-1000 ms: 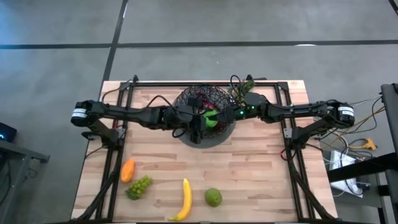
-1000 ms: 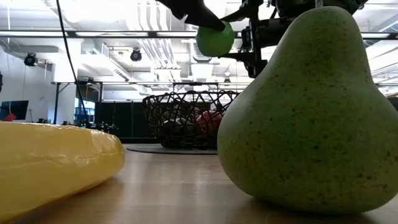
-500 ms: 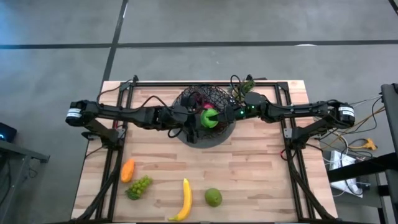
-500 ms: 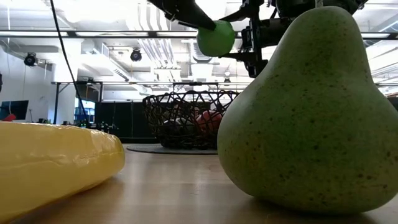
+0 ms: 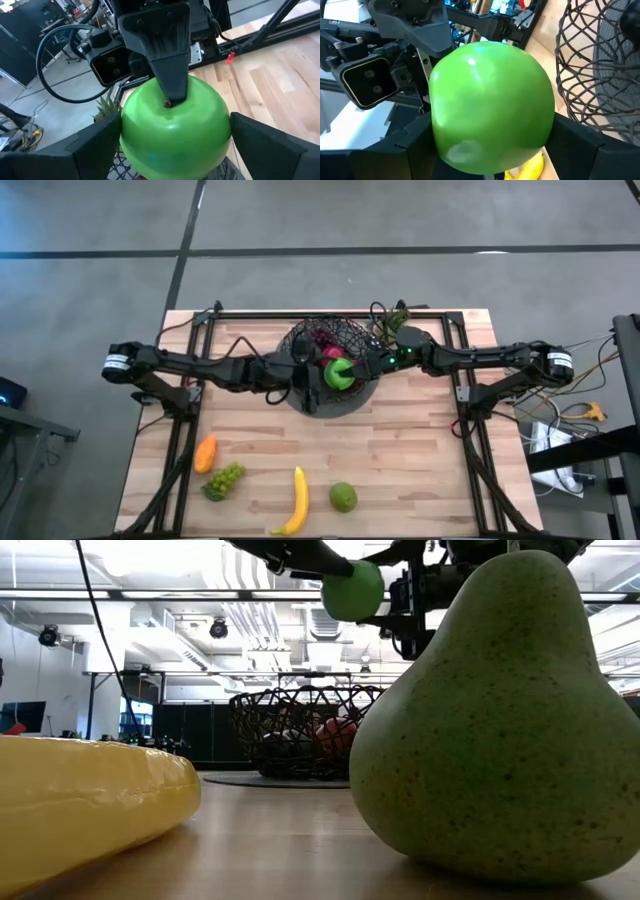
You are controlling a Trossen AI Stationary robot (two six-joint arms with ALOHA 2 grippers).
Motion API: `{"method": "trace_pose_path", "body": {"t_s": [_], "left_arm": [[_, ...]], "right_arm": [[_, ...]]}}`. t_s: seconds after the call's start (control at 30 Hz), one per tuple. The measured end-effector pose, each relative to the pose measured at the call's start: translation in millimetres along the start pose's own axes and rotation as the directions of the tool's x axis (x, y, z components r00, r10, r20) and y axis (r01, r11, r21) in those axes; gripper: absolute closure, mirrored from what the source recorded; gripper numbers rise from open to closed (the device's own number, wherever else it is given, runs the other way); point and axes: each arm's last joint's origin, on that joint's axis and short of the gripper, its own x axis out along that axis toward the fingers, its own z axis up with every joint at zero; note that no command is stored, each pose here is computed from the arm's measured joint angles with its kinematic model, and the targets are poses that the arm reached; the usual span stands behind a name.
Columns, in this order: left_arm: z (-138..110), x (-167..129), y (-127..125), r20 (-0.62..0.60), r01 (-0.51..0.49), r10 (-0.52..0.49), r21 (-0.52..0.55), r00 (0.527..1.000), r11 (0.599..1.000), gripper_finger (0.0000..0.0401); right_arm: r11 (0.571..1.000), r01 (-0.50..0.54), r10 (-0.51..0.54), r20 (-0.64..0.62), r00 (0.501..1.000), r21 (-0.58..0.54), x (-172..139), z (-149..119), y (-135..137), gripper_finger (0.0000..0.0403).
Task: Build produce basket
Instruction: Put the green apple into the black basket
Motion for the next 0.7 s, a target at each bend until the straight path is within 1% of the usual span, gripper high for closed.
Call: {"method": "trace_pose_path", "body": {"t_s": [0.13, 0.23, 0.3, 0.43, 0.53, 0.6, 0.67, 0.7], "left_arm": [[-4, 1, -2, 0.015, -0.005, 0.006, -0.011, 1.0, 1.0, 0.0058], [-4, -2, 0, -0.005, -0.012, 0.012, -0.008, 1.0, 1.0, 0.0058], [-7, -6, 1, -0.038, -0.006, 0.006, 0.004, 0.999, 1.0, 0.0058], [-1, -29, 11, -0.076, -0.027, 0.028, 0.015, 0.997, 1.0, 0.0058], [-8, -43, 15, -0.173, -0.054, 0.062, 0.047, 0.983, 0.997, 0.0058], [-11, -53, 18, -0.214, -0.086, 0.096, 0.056, 0.972, 0.995, 0.0058], [-7, -65, 24, -0.21, -0.143, 0.143, 0.018, 0.967, 0.99, 0.0058], [-6, -71, 27, -0.205, -0.166, 0.162, -0.004, 0.965, 0.986, 0.0058]], "right_arm": [[1.0, 0.02, -0.02, -0.008, 1.0, 0.015, 1, -1, -3, 0.0115], [0.992, 0.111, -0.112, 0.006, 0.994, 0.051, 2, -2, -13, 0.0115], [0.986, 0.149, -0.151, 0.02, 0.988, 0.07, 5, -3, -19, 0.0115], [0.98, 0.177, -0.181, 0.039, 0.983, 0.093, 11, -1, -27, 0.0115], [0.97, 0.212, -0.219, 0.05, 0.974, 0.117, 19, 4, -36, 0.0115], [0.965, 0.219, -0.229, 0.059, 0.972, 0.145, 25, 10, -40, 0.0115], [0.961, 0.222, -0.233, 0.055, 0.971, 0.165, 33, 18, -44, 0.0115], [0.955, 0.239, -0.25, 0.041, 0.967, 0.178, 38, 21, -50, 0.0115]]}}
